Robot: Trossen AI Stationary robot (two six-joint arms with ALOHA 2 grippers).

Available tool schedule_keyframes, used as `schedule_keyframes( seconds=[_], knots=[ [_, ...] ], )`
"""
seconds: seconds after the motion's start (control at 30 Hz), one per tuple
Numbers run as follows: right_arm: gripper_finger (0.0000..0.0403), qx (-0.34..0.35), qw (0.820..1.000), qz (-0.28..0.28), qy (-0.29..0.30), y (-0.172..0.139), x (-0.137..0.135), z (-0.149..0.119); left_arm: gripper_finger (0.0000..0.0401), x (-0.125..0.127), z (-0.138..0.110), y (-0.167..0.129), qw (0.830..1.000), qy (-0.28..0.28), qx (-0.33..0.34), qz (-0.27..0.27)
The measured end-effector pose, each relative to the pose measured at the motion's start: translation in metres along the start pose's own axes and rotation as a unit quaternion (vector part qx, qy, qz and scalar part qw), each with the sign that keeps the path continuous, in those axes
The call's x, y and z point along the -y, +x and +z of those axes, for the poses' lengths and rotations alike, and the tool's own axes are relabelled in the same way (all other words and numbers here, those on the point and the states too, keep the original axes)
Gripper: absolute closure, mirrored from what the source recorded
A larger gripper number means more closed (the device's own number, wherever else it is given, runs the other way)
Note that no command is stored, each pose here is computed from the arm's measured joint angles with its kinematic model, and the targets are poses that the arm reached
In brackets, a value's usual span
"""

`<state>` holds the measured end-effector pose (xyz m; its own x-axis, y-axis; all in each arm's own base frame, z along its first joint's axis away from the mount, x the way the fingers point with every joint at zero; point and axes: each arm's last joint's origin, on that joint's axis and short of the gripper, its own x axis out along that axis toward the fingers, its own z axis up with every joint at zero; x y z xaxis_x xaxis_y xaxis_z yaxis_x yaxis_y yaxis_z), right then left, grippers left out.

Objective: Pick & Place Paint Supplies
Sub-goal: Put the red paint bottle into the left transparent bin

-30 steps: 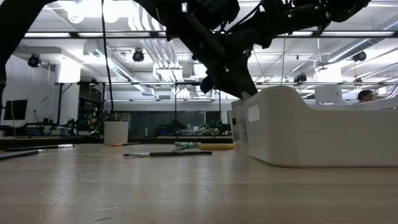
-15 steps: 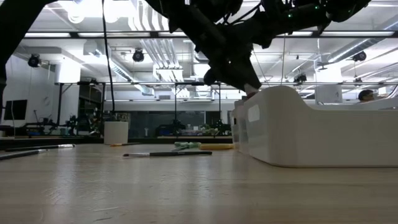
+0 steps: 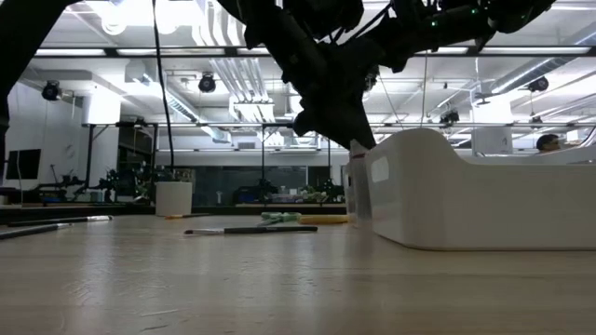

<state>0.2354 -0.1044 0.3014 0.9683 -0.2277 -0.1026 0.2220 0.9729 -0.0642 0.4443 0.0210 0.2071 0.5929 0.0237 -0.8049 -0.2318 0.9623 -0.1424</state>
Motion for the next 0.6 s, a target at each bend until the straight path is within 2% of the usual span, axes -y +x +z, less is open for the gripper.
schedule_keyframes(
  seconds=[0.37, 0.6],
  knots=[
    [0.0186, 0.000, 1.000, 0.000, 0.000, 0.0000, 0.0000, 0.0000, 0.0283, -0.0016, -0.0069, 0.0069, 1.000, -0.011, 0.009, -0.004],
    [0.0186, 0.000, 1.000, 0.000, 0.000, 0.0000, 0.0000, 0.0000, 0.0205, -0.0015, -0.0065, 0.0072, 1.000, -0.011, 0.011, -0.005]
  ],
)
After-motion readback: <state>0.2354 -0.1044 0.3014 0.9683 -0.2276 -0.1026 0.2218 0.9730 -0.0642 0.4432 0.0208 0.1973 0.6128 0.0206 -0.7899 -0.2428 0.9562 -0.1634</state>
